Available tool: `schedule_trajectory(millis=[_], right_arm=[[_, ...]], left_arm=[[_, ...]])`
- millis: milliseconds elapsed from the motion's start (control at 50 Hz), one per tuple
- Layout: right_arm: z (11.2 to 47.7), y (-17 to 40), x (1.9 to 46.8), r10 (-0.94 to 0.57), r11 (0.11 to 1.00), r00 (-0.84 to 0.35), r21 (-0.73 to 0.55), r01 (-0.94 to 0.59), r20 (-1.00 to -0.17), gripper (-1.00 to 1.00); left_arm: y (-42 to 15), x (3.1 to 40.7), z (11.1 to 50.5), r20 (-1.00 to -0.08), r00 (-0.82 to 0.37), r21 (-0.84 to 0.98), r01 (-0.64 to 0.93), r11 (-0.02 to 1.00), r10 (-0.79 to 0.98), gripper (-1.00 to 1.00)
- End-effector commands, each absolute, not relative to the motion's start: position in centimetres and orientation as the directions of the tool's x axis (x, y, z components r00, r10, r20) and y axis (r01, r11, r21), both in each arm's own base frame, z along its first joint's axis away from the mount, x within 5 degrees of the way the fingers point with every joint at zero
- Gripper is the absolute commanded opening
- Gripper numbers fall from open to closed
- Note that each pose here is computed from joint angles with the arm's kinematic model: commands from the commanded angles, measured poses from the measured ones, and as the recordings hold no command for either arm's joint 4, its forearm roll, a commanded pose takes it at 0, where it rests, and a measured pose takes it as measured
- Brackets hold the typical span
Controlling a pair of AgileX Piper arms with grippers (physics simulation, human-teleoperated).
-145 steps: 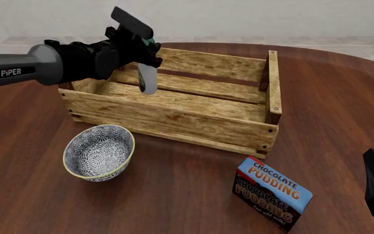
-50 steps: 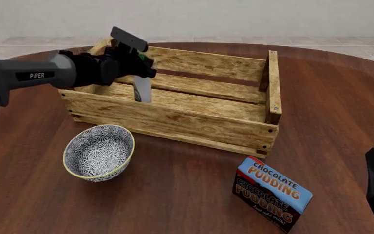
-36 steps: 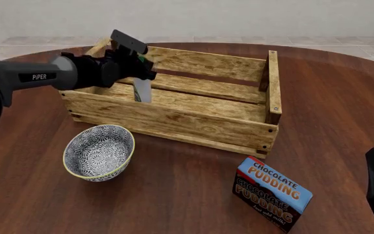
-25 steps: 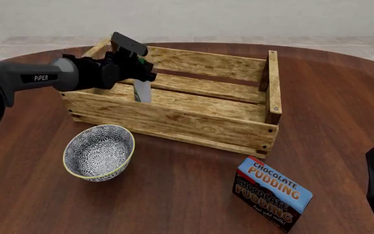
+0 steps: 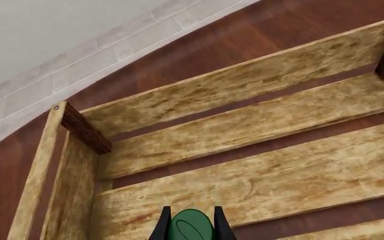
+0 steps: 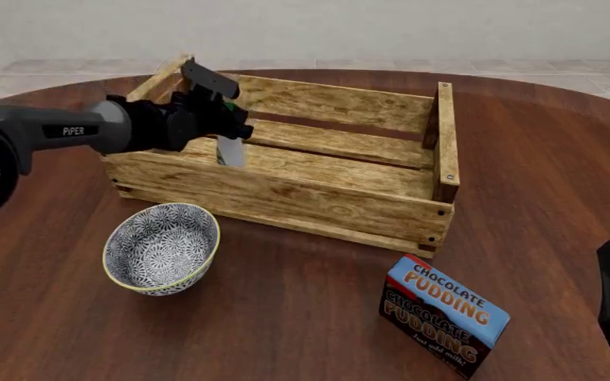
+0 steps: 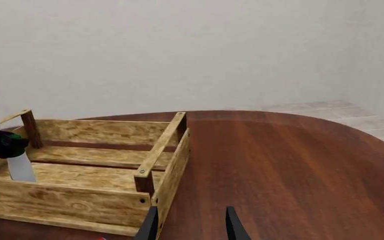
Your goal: Pick up the salad dressing and put it in the tray.
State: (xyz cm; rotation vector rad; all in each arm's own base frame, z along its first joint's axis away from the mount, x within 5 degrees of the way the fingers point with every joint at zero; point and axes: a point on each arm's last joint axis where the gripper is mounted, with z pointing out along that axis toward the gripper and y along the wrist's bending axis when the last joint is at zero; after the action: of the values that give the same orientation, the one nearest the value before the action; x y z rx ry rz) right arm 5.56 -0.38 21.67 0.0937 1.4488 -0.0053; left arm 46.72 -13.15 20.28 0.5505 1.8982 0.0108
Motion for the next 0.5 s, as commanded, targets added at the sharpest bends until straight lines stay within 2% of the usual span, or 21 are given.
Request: schedule_trajectory(millis=[20,500], right_arm=[[21.67,-0.38,5.56,0.053,0.996,0.122,0.061,0.061,-0.991,1.00],[21.70,-0.39,5.56,0.056,0.996,0.123,0.064,0.063,-0.991,1.00]], left_arm=[[-13.10,46.94,19.93,-0.877,-0.275,0.282,0.371,0.885,0.395,-1.00],[-13.11,46.81,19.19,-0.872,-0.284,0.282,0.375,0.883,0.399,-1.00]])
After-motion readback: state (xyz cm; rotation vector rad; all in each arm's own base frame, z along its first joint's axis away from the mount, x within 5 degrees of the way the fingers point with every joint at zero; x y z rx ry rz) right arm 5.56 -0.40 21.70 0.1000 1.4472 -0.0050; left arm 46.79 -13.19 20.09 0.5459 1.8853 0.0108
